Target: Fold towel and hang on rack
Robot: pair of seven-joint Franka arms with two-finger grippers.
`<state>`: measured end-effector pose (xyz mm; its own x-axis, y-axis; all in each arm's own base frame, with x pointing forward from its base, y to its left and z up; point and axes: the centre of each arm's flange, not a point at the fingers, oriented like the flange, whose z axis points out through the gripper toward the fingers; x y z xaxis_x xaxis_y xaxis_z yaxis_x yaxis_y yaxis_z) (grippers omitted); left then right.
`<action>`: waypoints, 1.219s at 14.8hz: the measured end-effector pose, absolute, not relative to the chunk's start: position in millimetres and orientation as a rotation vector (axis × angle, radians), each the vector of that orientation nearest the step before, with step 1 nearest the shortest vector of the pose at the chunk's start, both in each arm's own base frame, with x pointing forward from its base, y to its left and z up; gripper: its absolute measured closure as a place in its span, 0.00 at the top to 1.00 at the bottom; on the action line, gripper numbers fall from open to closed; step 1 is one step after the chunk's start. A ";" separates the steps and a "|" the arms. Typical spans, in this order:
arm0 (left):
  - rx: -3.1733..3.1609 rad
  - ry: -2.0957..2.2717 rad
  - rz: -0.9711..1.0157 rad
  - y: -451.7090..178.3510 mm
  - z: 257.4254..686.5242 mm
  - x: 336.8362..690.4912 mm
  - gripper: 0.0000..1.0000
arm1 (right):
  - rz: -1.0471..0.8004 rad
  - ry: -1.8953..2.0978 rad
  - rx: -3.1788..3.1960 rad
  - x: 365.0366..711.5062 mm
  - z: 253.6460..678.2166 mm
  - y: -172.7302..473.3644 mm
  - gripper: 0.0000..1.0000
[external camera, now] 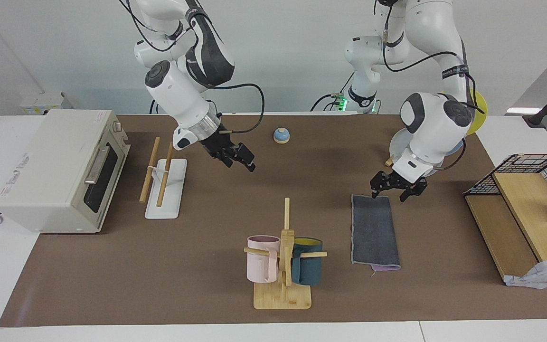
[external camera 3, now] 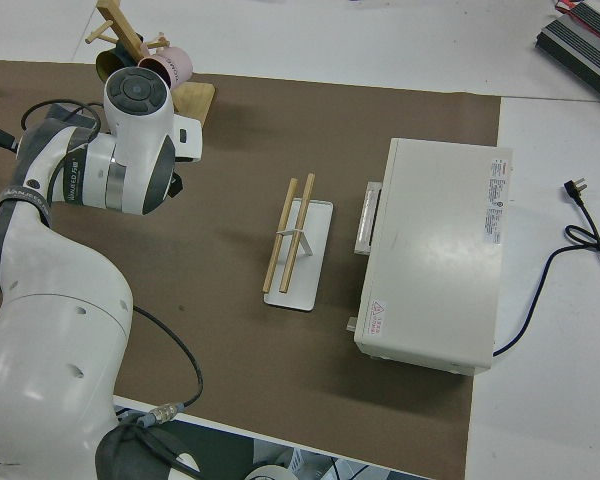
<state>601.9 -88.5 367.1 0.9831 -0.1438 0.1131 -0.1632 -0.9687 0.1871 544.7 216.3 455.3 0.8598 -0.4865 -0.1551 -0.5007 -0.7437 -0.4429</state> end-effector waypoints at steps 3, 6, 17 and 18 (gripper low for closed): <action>2.913 -0.279 0.104 -71.6 314.6 613.5 1.00 | 0.046 0.739 -2.549 544.4 455.3 217.2 1.00; 2.902 -0.271 0.083 -66.4 298.0 619.1 0.98 | 0.048 0.747 -2.546 544.2 455.3 217.7 1.00; 2.879 -0.267 0.070 -74.0 296.4 616.7 0.57 | 0.049 0.749 -2.546 544.2 455.3 217.7 1.00; 2.879 -0.267 0.064 -74.3 295.5 616.0 0.41 | 0.049 0.749 -2.546 544.2 455.3 217.7 1.00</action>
